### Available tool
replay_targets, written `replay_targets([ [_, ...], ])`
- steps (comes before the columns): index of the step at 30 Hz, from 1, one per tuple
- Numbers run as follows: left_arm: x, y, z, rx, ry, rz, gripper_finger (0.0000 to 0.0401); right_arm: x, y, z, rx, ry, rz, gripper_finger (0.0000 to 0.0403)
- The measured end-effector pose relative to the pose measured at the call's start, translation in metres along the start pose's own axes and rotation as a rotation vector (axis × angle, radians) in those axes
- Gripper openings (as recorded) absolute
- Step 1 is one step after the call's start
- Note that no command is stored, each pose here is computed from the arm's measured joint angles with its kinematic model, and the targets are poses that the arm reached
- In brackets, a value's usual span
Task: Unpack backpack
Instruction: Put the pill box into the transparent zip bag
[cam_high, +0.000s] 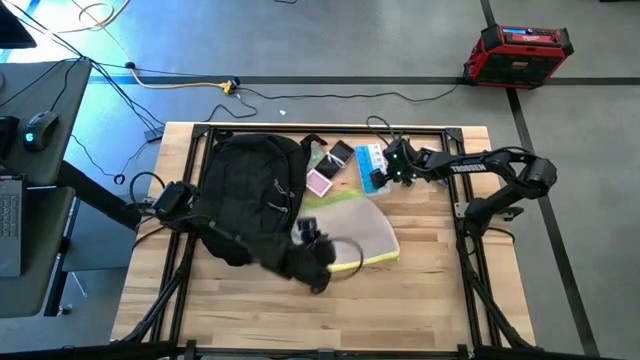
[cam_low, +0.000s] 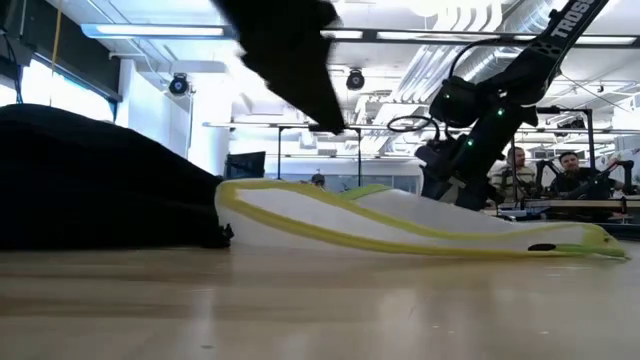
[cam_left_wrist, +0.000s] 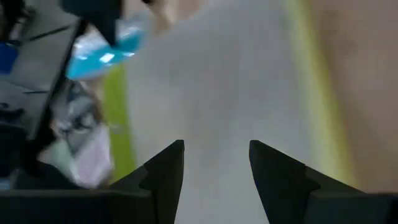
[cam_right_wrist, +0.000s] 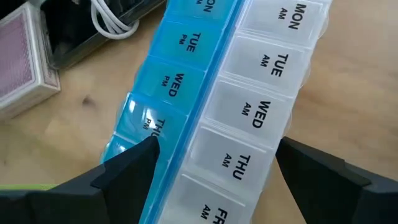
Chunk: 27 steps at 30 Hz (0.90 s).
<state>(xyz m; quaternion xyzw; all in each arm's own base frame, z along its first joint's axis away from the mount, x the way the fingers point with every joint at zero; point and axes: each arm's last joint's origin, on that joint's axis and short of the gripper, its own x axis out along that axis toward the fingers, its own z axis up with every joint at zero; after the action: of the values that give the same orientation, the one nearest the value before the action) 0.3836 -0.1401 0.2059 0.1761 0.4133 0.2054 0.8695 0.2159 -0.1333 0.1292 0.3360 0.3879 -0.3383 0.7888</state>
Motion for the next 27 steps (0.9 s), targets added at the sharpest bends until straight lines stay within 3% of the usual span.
replay_targets([
  [4, 0.021, 0.020, 0.005, -0.082, 0.046, -0.079, 0.0160, 0.000, 0.005, -0.003, -0.021, -0.003, -0.009, 0.0313],
  [7, 0.028, 0.027, 0.006, -0.078, 0.066, -0.106, 0.0160, 0.000, 0.005, -0.003, -0.023, -0.003, -0.011, 0.0313],
  [14, 0.047, 0.047, 0.026, -0.109, -0.080, -0.087, 0.0160, -0.006, 0.004, -0.002, -0.041, -0.032, -0.037, 0.0313],
  [21, 0.094, 0.095, 0.033, -0.256, -0.134, -0.102, 0.0141, -0.037, -0.003, 0.002, -0.016, -0.078, -0.045, 0.0313],
  [27, 0.133, 0.133, 0.027, -0.364, -0.150, -0.171, 0.0112, -0.031, -0.024, -0.010, 0.037, -0.053, -0.094, 0.0313],
])
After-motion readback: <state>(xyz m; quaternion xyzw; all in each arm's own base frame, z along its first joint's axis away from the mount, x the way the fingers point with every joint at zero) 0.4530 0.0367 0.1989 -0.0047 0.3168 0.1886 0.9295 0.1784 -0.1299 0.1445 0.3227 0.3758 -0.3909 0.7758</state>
